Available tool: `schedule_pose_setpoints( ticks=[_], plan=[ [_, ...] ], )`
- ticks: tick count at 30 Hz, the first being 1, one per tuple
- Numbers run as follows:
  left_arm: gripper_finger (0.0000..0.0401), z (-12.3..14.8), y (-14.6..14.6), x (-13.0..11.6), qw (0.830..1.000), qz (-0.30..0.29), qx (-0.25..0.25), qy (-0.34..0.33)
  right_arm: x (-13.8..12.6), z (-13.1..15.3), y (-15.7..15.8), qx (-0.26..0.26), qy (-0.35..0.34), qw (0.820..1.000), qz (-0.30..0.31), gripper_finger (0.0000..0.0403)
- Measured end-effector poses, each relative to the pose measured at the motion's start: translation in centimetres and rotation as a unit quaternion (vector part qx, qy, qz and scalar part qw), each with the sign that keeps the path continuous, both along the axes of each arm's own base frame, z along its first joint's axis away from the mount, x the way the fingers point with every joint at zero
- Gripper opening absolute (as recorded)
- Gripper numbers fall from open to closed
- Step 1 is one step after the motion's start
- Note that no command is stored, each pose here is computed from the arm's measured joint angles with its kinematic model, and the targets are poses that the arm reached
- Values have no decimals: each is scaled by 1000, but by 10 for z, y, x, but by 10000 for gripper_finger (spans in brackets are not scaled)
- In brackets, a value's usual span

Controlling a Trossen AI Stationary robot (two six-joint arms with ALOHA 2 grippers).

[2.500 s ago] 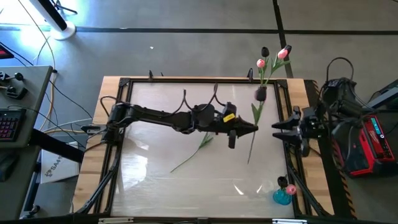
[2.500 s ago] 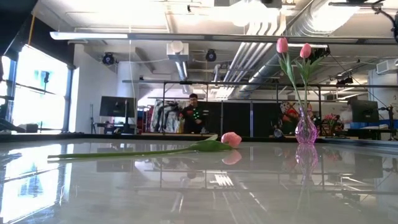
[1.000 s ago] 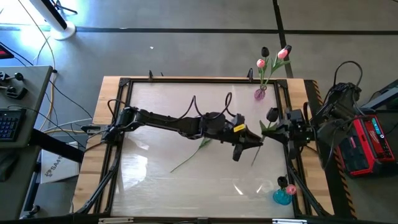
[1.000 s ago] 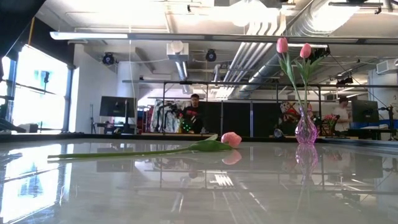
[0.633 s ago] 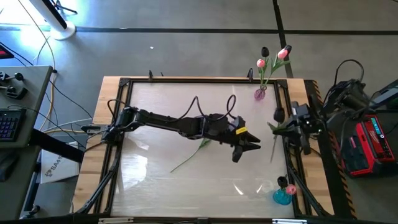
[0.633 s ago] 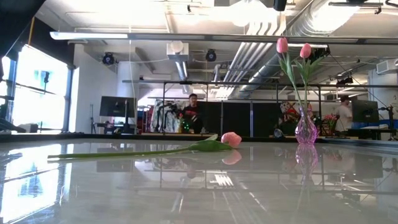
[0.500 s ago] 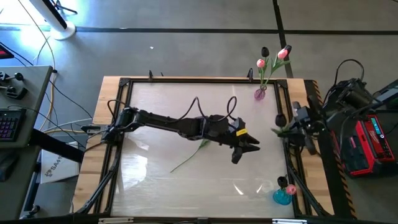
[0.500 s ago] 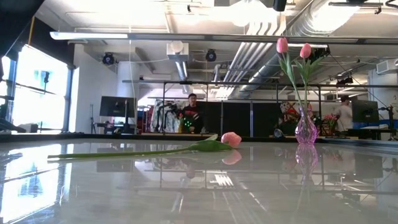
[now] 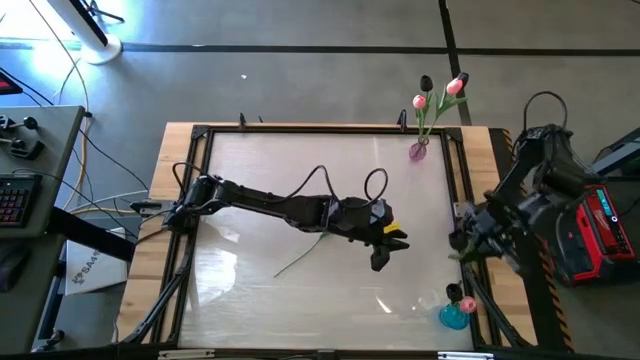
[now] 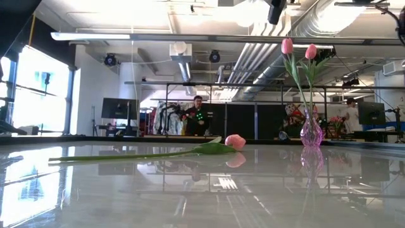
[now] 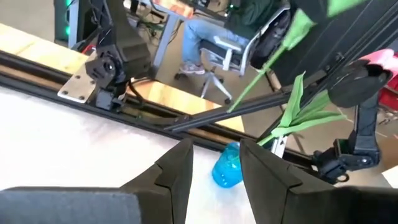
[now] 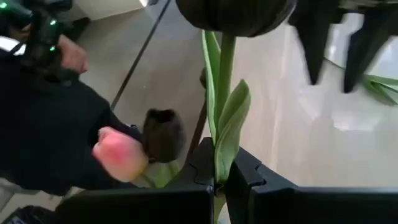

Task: Sort flowers into vase by color
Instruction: Put the black flower into the blue vase

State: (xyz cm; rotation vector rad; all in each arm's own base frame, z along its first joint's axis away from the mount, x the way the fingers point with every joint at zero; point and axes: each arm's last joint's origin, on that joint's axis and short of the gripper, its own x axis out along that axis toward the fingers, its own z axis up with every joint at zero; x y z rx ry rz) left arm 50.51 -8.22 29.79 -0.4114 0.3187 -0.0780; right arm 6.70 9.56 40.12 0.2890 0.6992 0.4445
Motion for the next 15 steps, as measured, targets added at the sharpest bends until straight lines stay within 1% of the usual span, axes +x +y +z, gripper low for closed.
schedule_pose_setpoints(
  ticks=[4, 7, 10, 12, 15],
  plan=[
    [121, -2, 0, -1, 1000, 8, 3, 9, -7, -10, 11, -5, -3, 1000, 12, 0],
    [121, -2, 1, -1, 1000, 11, 4, 11, -11, -11, 20, 5, -45, 999, 12, 0],
    [121, -2, 3, 0, 1000, 19, -8, 11, -17, -10, 30, 10, -95, 995, 21, 0],
    [121, -2, 4, 0, 999, 23, -18, 13, -22, -14, 33, 1, -107, 994, 20, 0],
    [121, -2, 4, 0, 999, 24, -20, 13, -29, -24, 39, -1, -112, 994, 12, 0]
  ],
)
